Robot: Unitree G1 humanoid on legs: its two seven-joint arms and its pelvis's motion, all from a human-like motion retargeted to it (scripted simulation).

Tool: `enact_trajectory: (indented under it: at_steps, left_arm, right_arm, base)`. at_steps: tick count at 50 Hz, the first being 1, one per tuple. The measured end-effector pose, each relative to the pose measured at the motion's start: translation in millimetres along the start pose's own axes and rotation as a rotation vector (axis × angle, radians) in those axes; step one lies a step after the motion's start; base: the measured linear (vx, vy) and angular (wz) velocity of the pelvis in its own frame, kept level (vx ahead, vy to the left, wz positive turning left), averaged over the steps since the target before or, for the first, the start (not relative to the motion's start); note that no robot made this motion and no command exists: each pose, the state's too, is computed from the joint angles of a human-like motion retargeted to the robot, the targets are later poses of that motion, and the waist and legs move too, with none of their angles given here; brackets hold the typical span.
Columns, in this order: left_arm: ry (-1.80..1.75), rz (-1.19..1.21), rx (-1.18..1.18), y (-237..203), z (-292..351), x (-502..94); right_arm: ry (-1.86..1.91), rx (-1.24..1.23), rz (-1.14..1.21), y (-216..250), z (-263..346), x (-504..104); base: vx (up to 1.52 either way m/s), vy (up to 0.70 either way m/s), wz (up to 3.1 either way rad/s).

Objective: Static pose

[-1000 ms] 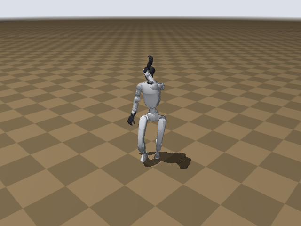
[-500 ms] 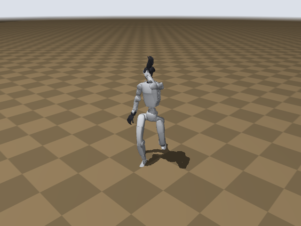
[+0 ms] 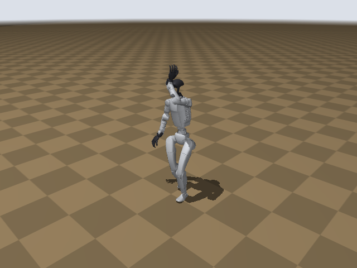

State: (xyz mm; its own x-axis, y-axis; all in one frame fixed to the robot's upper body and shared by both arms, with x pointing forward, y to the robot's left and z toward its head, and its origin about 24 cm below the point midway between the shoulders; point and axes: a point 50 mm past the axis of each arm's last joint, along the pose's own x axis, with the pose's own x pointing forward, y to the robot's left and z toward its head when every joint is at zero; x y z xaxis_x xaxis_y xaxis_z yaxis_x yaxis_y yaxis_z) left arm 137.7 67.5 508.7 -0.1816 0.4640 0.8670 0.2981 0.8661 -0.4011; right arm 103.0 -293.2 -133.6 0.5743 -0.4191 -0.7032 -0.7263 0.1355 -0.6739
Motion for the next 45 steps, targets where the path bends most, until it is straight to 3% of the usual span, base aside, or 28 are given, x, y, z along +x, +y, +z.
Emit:
enact_trajectory:
  at_steps: [15, 25, 32, 38, 45]
  left_arm:
    - [0.136, -0.020, -0.022, 4, -24, -2]
    - [0.131, -0.038, 0.019, 39, -29, -25]
    - [0.296, -0.018, 0.303, 124, -60, -86]
    - [0.701, 0.013, 0.697, 233, -72, -194]
    - [1.412, 0.007, 1.319, 365, 14, -360]
  right_arm:
    - [0.112, -0.023, 0.234, 67, -11, -32]
    - [-0.066, -0.038, 0.161, 42, 29, -17]
    - [-0.278, -0.041, -0.025, -7, 73, -3]
    - [-0.420, -0.071, -0.111, -28, 101, -4]
    - [-0.471, -0.102, -0.086, -19, 106, -8]
  base:
    - [0.42, 0.02, -0.34]
    - [0.34, 0.01, -0.04]
    - [0.26, -0.02, 0.22]
    - [0.19, -0.08, 0.35]
    - [0.12, -0.11, 0.36]
